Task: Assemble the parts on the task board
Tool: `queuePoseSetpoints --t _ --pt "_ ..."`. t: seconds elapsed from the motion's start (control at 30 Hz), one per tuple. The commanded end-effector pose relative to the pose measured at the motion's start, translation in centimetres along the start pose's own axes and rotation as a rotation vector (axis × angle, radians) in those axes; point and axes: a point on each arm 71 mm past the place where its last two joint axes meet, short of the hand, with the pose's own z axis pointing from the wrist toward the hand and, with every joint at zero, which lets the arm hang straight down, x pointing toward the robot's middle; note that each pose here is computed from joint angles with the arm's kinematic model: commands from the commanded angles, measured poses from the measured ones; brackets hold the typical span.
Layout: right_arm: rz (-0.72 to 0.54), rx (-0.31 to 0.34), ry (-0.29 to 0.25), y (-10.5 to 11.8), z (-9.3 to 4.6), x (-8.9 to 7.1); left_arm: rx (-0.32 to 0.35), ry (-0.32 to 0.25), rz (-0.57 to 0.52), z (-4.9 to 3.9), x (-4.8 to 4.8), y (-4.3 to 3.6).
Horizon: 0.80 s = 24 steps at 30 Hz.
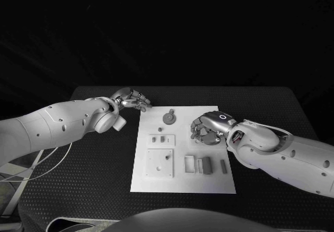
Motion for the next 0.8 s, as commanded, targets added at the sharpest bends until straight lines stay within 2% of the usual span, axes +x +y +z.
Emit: queuePoseSetpoints --t 0.03,0.27,0.47,0.63,0.8 --pt "0.013 -0.020 -0.014 0.7 0.0 -0.2 0.012 0.011 -0.008 0.04 0.11 -0.17" --pt "0.065 -0.096 0.013 3.9 0.8 -0.2 0.014 0.010 -0.008 0.10 0.17 -0.22" --pt "0.060 -0.184 0.032 7.4 2.5 0.2 0.010 0.003 -0.009 0.11 -0.04 -0.10" --pt "0.056 -0.234 0.065 9.5 3.4 1.2 0.012 0.002 -0.010 0.19 0.00 -0.14" --pt "0.063 -0.268 0.103 11.2 3.6 2.7 0.012 0.003 -0.011 0.20 0.06 -0.17"
